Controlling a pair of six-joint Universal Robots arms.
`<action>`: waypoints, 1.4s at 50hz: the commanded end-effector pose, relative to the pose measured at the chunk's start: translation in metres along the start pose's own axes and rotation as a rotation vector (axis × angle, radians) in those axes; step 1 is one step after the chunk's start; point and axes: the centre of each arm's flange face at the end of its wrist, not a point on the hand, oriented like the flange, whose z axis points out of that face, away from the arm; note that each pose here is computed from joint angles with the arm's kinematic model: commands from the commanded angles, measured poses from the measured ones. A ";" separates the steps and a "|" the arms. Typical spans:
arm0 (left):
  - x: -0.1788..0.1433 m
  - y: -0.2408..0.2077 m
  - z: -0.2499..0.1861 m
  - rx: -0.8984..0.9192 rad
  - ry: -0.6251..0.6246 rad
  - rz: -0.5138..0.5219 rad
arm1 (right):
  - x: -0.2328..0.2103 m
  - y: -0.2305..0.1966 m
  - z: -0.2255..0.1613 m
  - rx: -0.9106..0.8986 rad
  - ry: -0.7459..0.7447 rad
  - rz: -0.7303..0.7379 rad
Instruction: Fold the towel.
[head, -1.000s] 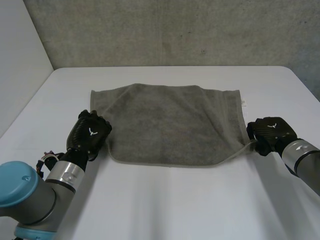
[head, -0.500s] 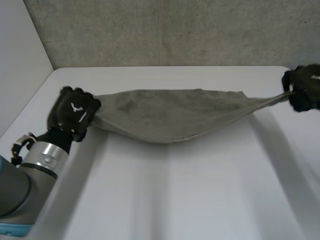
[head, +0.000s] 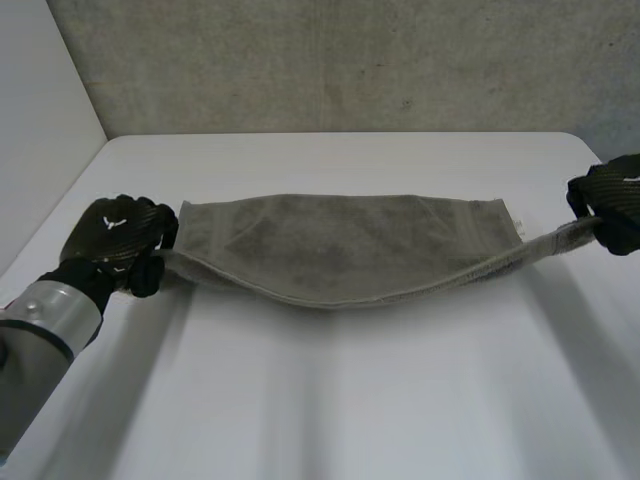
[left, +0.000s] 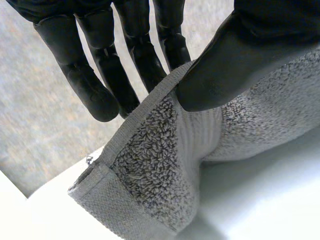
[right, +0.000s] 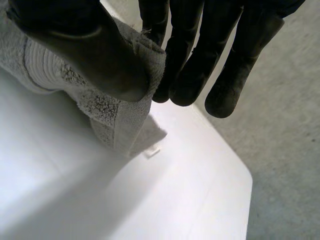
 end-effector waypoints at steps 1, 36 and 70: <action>-0.006 0.023 0.042 -0.059 0.014 0.034 | 0.007 0.024 0.039 -0.068 -0.006 0.025; -0.015 0.056 0.240 0.102 -0.087 0.118 | -0.016 0.030 0.229 0.135 0.242 0.026; -0.001 0.005 0.108 -0.057 -0.122 -0.086 | -0.051 0.037 0.119 -0.077 0.042 0.116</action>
